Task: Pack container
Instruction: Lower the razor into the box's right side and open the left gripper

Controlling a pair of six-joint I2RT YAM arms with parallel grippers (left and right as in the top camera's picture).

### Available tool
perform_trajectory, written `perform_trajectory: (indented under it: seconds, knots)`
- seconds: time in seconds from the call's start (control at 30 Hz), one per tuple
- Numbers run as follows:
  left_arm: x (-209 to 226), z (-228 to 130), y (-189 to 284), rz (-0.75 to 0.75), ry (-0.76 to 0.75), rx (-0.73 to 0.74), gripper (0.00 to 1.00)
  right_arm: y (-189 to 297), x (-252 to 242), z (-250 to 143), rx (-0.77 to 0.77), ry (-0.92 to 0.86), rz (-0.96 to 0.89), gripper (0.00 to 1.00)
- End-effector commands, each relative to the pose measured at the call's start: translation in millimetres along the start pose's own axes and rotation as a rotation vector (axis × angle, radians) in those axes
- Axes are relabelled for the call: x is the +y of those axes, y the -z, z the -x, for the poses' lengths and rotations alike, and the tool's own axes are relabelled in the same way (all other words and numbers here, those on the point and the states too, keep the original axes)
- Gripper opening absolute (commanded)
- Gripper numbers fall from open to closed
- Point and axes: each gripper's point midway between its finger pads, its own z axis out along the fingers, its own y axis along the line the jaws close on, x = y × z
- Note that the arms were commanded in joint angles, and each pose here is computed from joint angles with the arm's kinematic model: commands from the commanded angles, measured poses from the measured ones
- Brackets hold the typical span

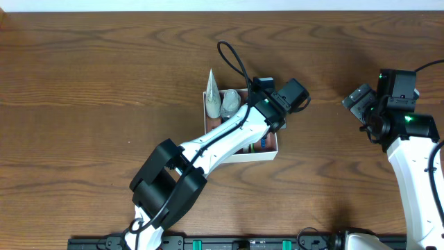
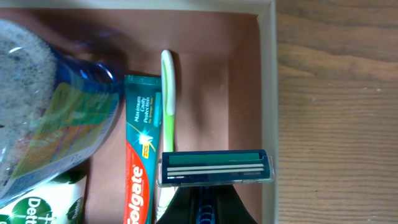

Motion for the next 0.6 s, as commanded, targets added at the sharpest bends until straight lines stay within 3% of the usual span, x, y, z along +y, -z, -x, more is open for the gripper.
perform_trajectory:
  seconds: [0.0, 0.07, 0.37, 0.57]
  knots:
    - [-3.9, 3.8, 2.6, -0.014, 0.018, -0.011, 0.06, 4.0, -1.5, 4.4, -0.017, 0.001, 0.001, 0.99]
    - [-4.6, 4.4, 2.5, -0.017, 0.019, -0.013, 0.08, 4.0, -1.6, 4.4, -0.017, 0.001, 0.001, 0.99]
    - [-6.8, 6.2, 2.6, -0.026, 0.021, -0.021, 0.34, 4.0, -1.6, 4.4, -0.017, 0.001, 0.001, 0.99]
    - [-7.0, 9.4, 2.9, -0.024, -0.014, -0.036, 0.37, 4.0, -1.5, 4.4, -0.017, 0.001, 0.001, 0.99]
